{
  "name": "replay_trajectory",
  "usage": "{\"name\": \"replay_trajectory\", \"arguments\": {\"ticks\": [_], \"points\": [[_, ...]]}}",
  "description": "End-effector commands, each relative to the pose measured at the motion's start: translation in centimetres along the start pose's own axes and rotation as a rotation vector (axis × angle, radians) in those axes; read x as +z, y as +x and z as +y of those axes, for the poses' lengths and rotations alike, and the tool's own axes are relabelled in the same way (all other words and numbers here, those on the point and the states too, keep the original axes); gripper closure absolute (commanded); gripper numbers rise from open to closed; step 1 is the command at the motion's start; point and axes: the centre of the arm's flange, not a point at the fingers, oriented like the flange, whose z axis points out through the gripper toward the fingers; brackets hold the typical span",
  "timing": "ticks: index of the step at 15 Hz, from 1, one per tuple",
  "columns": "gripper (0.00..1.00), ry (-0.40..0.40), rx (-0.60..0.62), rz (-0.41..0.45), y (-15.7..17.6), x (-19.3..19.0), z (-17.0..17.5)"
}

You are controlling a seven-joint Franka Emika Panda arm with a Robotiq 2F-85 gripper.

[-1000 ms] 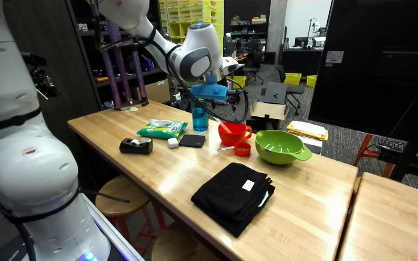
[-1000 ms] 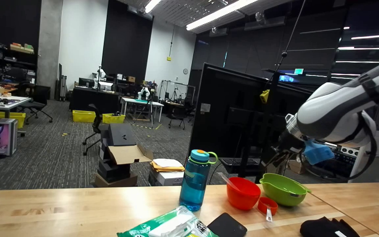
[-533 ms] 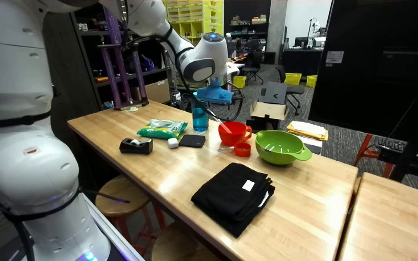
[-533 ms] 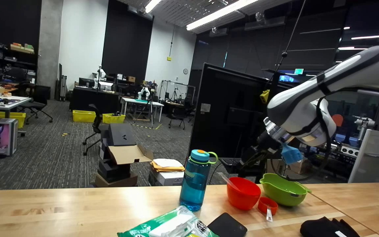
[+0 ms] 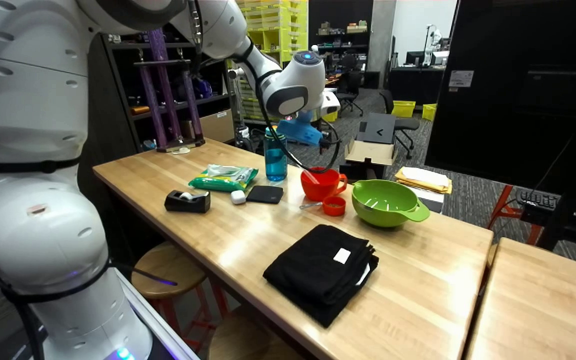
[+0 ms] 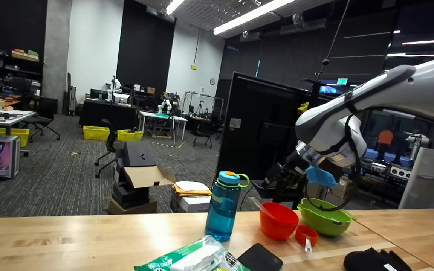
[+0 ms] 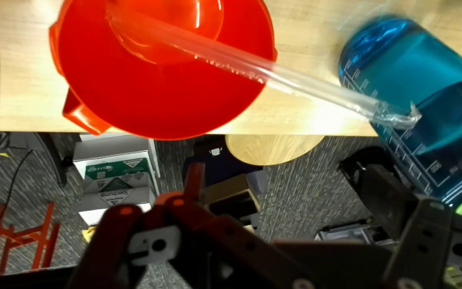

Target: Remove the straw from the orange bowl and put it on the table

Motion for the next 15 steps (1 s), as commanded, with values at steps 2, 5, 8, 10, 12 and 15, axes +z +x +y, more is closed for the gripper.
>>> {"name": "replay_trajectory", "arguments": {"ticks": [2,5,8,10,12,15], "points": [[0.0,-0.013,0.202,0.014,2.7,-0.6,-0.6],[0.0,0.016,0.344,0.022,3.2,-0.4,-1.2],[0.0,0.07,0.51,0.021,3.6,1.1,-1.9],[0.0,0.102,0.615,0.018,3.7,2.1,-2.3],[0.0,0.129,0.714,0.017,3.7,2.9,-2.7],[0.0,0.154,0.837,0.015,4.0,3.5,-3.3]]}}
